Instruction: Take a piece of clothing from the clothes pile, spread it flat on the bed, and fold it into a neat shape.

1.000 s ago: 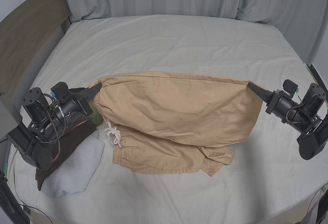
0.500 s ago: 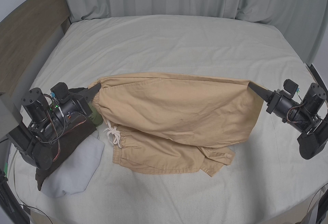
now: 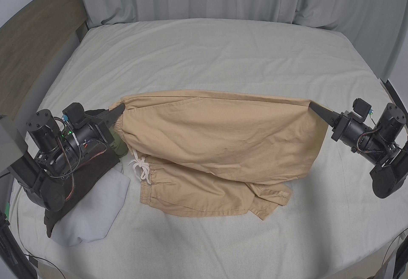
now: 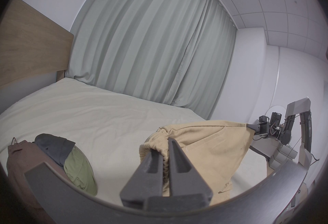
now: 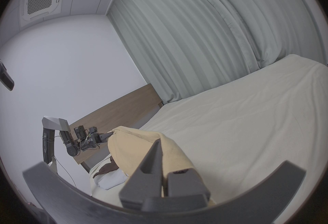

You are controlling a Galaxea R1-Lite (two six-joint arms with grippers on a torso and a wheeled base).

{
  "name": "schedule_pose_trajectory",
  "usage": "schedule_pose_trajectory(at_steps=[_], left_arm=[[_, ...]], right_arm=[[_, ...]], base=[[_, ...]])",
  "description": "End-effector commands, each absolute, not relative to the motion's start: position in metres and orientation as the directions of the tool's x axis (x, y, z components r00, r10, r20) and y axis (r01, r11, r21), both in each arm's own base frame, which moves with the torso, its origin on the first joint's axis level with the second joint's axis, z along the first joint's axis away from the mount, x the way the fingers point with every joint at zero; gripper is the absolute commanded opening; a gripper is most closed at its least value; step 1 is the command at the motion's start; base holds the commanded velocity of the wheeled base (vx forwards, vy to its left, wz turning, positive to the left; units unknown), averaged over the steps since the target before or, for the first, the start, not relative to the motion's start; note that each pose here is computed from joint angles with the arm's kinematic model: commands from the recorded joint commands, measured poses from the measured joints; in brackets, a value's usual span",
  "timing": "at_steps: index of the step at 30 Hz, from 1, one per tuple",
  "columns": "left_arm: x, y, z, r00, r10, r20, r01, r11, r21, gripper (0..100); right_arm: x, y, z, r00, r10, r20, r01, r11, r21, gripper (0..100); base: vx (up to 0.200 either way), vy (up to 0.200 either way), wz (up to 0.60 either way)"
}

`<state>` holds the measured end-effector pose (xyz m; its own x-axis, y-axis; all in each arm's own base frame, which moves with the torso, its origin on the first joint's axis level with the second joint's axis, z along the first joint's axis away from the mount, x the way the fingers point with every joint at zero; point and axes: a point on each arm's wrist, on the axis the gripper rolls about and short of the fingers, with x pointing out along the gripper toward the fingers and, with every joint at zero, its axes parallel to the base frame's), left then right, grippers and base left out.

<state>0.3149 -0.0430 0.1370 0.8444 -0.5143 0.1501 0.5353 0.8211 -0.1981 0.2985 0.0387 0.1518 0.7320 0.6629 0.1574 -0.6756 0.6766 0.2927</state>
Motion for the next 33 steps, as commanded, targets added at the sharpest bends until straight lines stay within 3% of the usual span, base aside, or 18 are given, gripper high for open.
schedule_pose_trajectory(at_steps=[1,33], left_arm=[[0.3153,-0.043,0.137,0.844,-0.514,0.151,0.535,0.821,-0.198,0],[0.3157,-0.0431,0.1384,0.843,-0.514,0.156,0.537,0.821,-0.196,0]], right_arm=[[0.2989,0.0388,0.1512,0.732,0.663,0.156,-0.676,0.676,0.293,0],[0.3003,0.0352,0.1493,0.74,0.656,0.151,-0.667,0.684,0.296,0]], base=[[0.0,0.0,0.0],[0.0,0.0,0.0]])
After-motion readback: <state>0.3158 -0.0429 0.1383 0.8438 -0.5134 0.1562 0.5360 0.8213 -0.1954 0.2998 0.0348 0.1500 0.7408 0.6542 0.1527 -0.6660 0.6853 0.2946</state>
